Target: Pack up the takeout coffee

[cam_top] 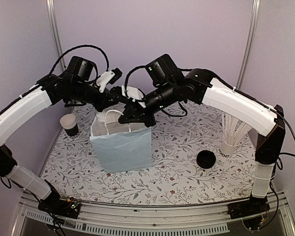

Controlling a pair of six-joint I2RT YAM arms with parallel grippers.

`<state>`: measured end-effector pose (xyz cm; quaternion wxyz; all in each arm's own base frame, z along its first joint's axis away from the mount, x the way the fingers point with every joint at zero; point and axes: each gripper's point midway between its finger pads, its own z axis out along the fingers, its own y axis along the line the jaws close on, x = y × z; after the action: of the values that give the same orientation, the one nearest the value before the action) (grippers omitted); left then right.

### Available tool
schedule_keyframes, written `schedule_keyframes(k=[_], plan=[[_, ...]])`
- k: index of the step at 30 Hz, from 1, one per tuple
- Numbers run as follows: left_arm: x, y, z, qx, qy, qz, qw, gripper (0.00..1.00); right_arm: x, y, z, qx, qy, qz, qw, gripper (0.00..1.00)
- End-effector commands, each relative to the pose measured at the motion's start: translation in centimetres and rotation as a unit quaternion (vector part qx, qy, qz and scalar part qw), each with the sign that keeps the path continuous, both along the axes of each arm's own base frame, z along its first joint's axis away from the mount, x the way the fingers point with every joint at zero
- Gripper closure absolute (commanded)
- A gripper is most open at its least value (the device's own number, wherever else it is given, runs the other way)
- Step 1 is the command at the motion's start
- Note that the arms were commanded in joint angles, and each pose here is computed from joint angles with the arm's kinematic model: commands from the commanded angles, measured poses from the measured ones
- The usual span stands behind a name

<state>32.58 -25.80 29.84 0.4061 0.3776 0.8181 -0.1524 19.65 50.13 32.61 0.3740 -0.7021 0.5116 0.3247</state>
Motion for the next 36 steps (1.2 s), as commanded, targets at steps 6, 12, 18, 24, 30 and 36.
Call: schedule_keyframes(k=[6,12,18,24,30,36], plan=[[-1.2,-1.8,8.9,-0.116,-0.070,-0.052,0.989,1.00,-0.5,-2.9,6.8,0.036,-0.070,-0.017,0.997,1.00],[-1.3,-2.3,10.7,-0.139,-0.070,-0.057,0.986,1.00,-1.3,-3.8,9.9,0.063,-0.083,-0.011,0.994,1.00],[-0.9,-2.3,10.9,-0.137,-0.071,-0.049,0.987,1.00,-1.3,-4.2,10.9,0.070,-0.097,-0.015,0.993,1.00],[-0.7,-2.5,10.1,-0.133,-0.061,-0.048,0.988,1.00,-1.4,-4.3,10.5,0.066,-0.093,-0.012,0.993,1.00],[-0.8,-2.7,9.5,-0.135,-0.049,-0.051,0.988,1.00,-1.6,-4.4,10.1,0.060,-0.093,-0.008,0.994,1.00],[-0.8,-2.8,8.8,-0.133,-0.042,-0.053,0.989,1.00,-1.6,-4.4,9.8,0.056,-0.091,-0.006,0.994,1.00]])
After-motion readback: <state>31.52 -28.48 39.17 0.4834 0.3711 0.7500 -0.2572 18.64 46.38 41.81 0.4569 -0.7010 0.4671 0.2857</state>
